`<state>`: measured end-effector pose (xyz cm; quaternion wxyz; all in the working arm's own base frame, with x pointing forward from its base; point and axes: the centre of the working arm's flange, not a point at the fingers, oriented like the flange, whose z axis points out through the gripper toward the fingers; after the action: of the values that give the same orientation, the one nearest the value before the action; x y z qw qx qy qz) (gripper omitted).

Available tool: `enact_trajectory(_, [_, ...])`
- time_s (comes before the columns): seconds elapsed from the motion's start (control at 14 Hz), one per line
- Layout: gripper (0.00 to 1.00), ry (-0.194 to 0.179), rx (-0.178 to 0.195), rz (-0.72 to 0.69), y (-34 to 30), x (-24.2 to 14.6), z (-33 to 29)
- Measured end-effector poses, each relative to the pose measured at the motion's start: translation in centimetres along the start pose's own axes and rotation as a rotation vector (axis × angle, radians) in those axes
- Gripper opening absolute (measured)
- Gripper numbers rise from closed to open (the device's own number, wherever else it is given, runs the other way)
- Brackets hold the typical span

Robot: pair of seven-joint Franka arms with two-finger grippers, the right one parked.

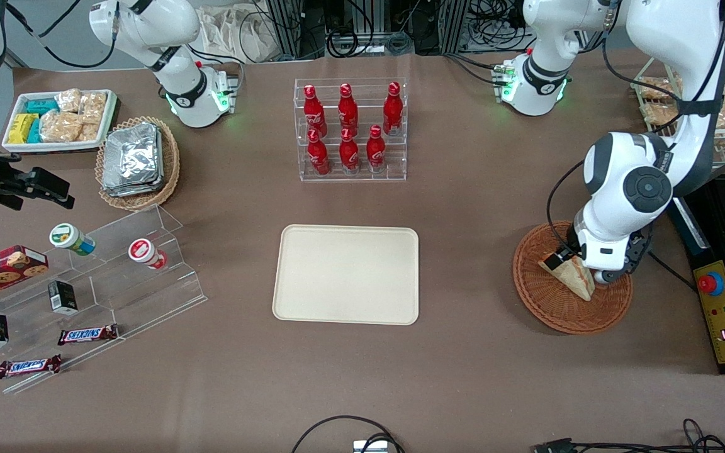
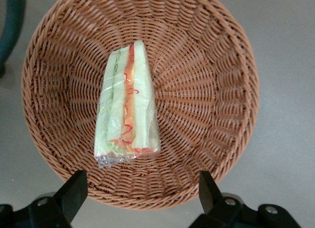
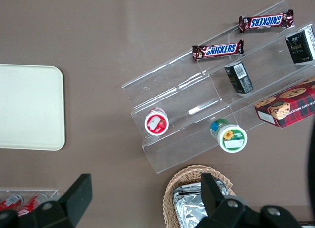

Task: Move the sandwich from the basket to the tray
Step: 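Lower the open left gripper around the sandwich and close it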

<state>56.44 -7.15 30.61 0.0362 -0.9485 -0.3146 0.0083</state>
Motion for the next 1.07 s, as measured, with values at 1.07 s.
enact_trajectory(1.07, [0.68, -0.020, 0.007, -0.057, -2.1, 2.9, 6.2])
